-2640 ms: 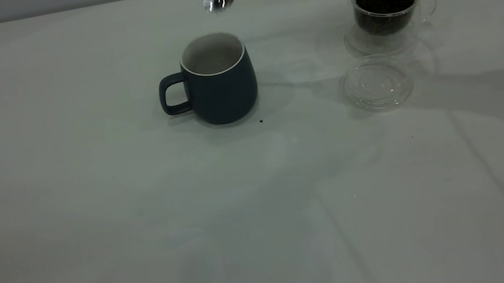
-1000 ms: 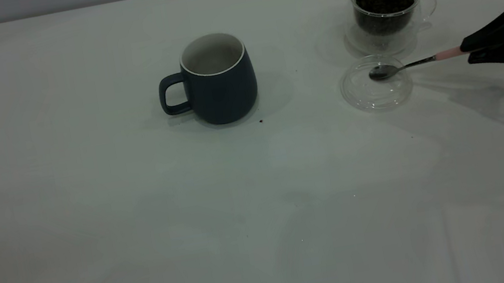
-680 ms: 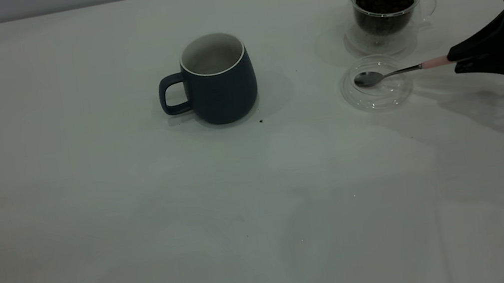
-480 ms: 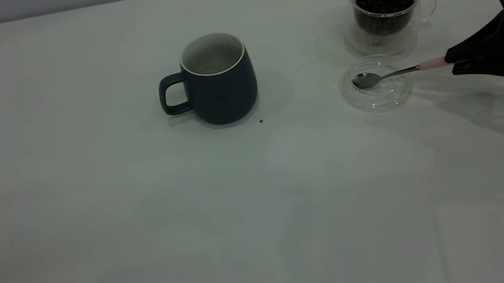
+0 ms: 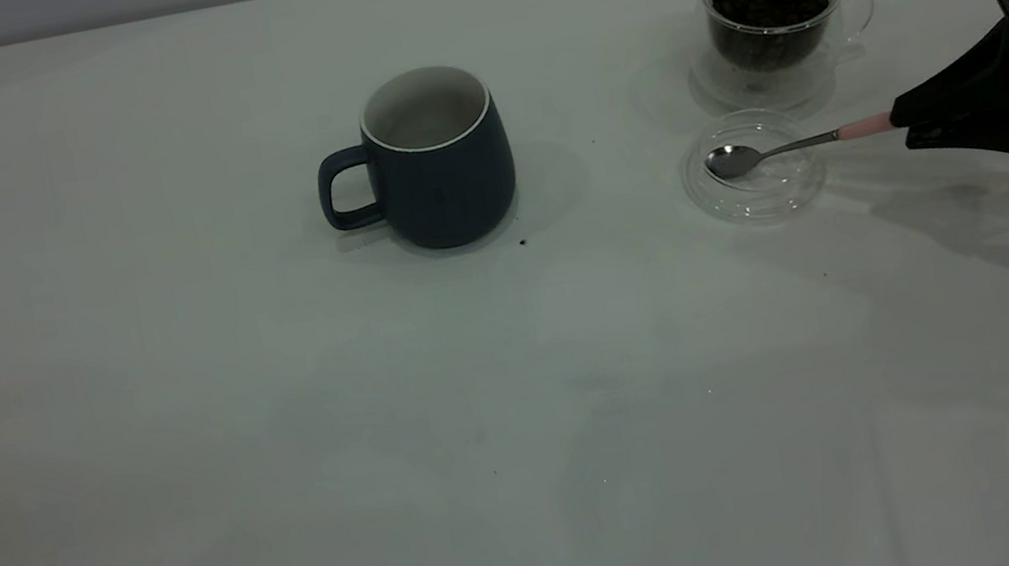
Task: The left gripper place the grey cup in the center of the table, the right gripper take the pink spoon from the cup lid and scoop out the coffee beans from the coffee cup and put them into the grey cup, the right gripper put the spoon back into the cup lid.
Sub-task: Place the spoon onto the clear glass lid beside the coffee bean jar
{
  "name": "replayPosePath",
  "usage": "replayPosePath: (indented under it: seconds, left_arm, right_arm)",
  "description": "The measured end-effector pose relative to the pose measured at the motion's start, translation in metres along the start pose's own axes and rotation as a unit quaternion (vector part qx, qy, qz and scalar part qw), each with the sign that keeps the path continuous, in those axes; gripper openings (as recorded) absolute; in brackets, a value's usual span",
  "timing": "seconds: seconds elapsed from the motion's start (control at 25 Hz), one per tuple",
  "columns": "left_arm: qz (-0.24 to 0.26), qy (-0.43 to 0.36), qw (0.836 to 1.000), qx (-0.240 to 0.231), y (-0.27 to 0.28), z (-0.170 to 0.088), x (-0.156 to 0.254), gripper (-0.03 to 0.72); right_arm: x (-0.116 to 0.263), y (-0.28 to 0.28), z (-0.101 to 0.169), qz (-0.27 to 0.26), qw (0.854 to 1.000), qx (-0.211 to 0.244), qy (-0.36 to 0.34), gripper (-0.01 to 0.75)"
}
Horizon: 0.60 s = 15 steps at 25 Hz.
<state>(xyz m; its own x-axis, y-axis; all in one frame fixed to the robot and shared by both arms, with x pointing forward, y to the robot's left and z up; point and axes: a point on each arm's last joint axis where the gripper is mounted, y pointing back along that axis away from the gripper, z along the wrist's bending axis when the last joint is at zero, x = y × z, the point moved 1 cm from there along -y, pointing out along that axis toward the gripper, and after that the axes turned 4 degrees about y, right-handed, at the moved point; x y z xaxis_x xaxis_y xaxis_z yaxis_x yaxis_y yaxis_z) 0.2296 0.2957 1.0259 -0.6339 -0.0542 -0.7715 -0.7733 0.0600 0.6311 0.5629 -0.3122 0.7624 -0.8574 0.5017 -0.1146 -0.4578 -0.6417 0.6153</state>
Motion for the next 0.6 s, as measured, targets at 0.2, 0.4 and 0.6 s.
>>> replayPosePath:
  seconds: [0.2,0.4,0.6]
  left_arm:
    - [0.0,0.001,1.0,0.0,0.0,0.0,0.0,0.569]
    - [0.0,0.001,1.0,0.0,0.0,0.0,0.0,0.569]
    - [0.0,0.001,1.0,0.0,0.0,0.0,0.0,0.569]
  right_arm:
    - [0.0013,-0.0012,-0.0016,0.002,1.0,-0.001,-0.001,0.222]
    - [0.0013,-0.0012,-0.0015,0.002,1.0,-0.001,-0.001,0.297]
    - [0.0013,-0.0012,-0.0016,0.002,1.0,-0.001,-0.01,0.37]
